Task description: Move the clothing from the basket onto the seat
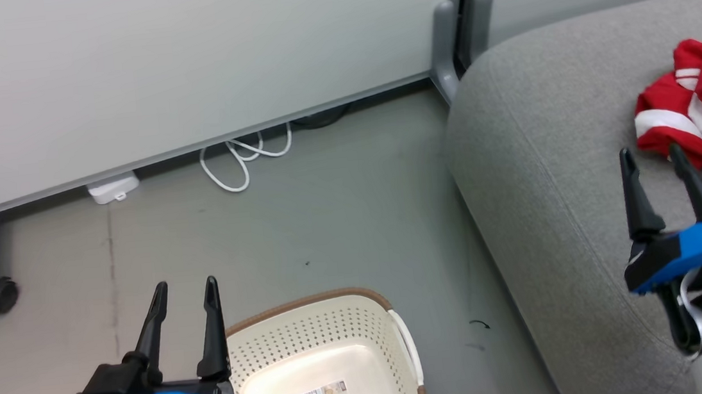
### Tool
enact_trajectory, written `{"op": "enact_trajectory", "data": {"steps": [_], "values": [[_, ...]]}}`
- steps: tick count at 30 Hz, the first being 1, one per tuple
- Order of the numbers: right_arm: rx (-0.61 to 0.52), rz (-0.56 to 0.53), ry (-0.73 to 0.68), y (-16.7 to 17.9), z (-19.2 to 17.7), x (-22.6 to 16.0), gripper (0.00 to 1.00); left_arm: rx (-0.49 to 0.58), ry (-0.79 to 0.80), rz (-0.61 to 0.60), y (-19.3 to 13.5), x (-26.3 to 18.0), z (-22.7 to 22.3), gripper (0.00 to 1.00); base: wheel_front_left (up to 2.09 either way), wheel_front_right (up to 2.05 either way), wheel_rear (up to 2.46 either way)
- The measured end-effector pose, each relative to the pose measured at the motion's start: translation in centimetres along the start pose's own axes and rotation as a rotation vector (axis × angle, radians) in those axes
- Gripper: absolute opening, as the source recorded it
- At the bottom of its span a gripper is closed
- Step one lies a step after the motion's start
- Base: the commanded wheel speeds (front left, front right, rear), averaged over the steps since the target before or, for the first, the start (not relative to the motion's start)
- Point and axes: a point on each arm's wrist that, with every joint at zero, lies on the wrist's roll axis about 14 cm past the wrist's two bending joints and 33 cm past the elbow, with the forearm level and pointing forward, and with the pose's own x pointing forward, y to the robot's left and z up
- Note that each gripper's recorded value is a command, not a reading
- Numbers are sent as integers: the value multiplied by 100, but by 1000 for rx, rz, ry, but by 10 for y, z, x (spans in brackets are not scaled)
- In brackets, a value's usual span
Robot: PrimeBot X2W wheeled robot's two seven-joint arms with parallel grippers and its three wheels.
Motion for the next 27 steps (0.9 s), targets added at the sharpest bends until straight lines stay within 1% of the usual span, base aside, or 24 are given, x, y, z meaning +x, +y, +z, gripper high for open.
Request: {"op": "enact_trajectory", "data": {"steps": [7, 12, 16, 22, 27], "values": [[26, 111, 26, 49, -6, -25, 100, 0, -11, 112, 26, -30, 4, 100, 0, 0, 0], [50, 167, 43, 73, -9, -38, 100, -2, -17, 184, 43, -47, 6, 100, 0, 0, 0], [50, 205, 54, 87, -11, -47, 100, -5, -12, 229, 53, -58, 4, 100, 0, 0, 0], [34, 248, 75, 101, -18, -59, 100, -12, -7, 265, 61, -68, 2, 100, 0, 0, 0], [31, 257, 91, 104, -23, -64, 100, -27, -2, 280, 63, -72, -1, 100, 0, 0, 0]]}}
